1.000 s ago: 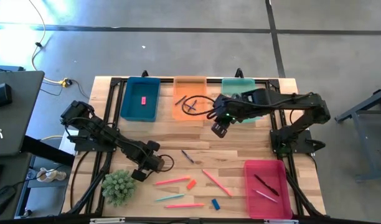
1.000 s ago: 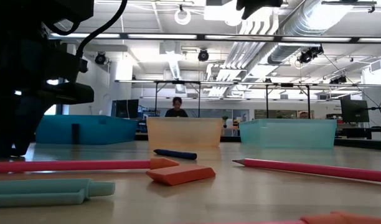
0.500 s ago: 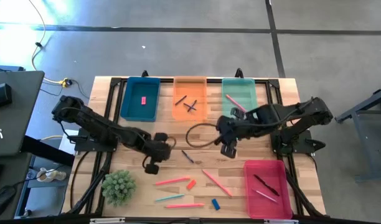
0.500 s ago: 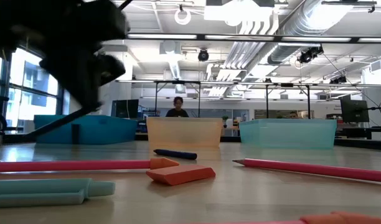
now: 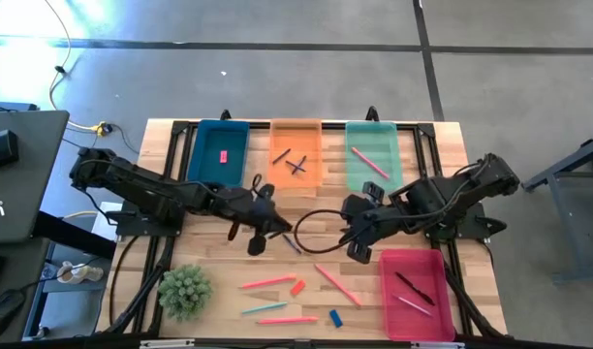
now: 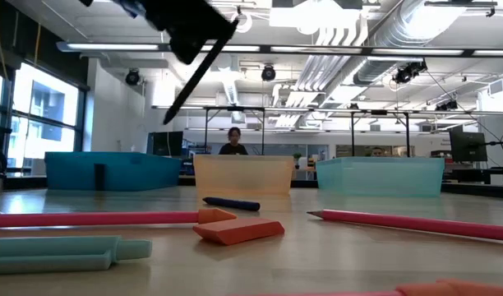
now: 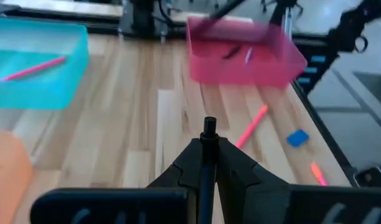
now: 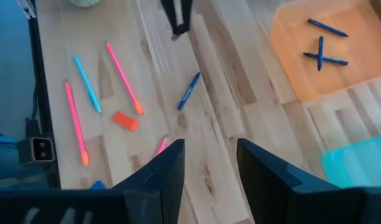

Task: Sort crayons/erasers/pens/pencils in bins
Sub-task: Put the black pen into the pink bin

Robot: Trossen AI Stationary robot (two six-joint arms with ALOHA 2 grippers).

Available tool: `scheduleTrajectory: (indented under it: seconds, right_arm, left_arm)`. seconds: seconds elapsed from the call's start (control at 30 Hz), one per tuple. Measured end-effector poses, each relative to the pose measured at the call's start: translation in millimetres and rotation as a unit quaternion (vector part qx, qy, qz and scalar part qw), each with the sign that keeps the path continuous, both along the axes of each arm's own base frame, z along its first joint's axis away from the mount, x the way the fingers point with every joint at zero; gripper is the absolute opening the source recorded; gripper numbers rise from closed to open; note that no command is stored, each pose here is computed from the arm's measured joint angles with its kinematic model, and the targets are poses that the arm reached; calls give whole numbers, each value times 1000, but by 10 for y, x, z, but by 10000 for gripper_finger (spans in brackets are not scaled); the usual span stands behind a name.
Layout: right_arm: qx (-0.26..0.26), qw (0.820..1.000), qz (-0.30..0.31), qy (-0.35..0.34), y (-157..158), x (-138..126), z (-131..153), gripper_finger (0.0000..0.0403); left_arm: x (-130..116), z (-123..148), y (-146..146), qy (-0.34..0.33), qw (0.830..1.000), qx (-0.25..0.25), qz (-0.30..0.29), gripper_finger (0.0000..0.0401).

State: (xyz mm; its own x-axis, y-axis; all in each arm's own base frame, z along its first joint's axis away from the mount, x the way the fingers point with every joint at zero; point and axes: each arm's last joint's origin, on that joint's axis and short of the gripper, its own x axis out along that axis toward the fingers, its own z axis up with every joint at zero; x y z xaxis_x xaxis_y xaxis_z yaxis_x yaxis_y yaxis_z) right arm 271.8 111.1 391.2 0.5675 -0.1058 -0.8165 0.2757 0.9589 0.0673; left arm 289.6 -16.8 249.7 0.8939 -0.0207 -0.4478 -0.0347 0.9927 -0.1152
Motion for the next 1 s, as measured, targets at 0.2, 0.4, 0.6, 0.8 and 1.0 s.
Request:
scheduleTrajectory:
  seconds: [0.2, 0.4, 0.6, 0.8, 1.0]
  right_arm:
    - [14, 1000, -2, -26, 24, 39, 28, 138]
    - [18, 999, 1, -47, 30, 75, 53, 138]
    - [2, 998, -14, -61, 19, 86, 64, 141]
    - [-14, 995, -20, -101, 15, 142, 112, 180]
    - [-27, 986, -36, -158, -45, 275, 180, 215]
  left_arm:
    - [40, 137, 34, -71, 997, -3, 8, 15]
    - [79, 305, 31, -159, 987, -8, 7, 15]
    - [89, 482, 30, -249, 968, -13, 7, 15]
    - [78, 593, 31, -304, 952, -17, 7, 15]
    - [69, 640, 31, -328, 944, -18, 7, 15]
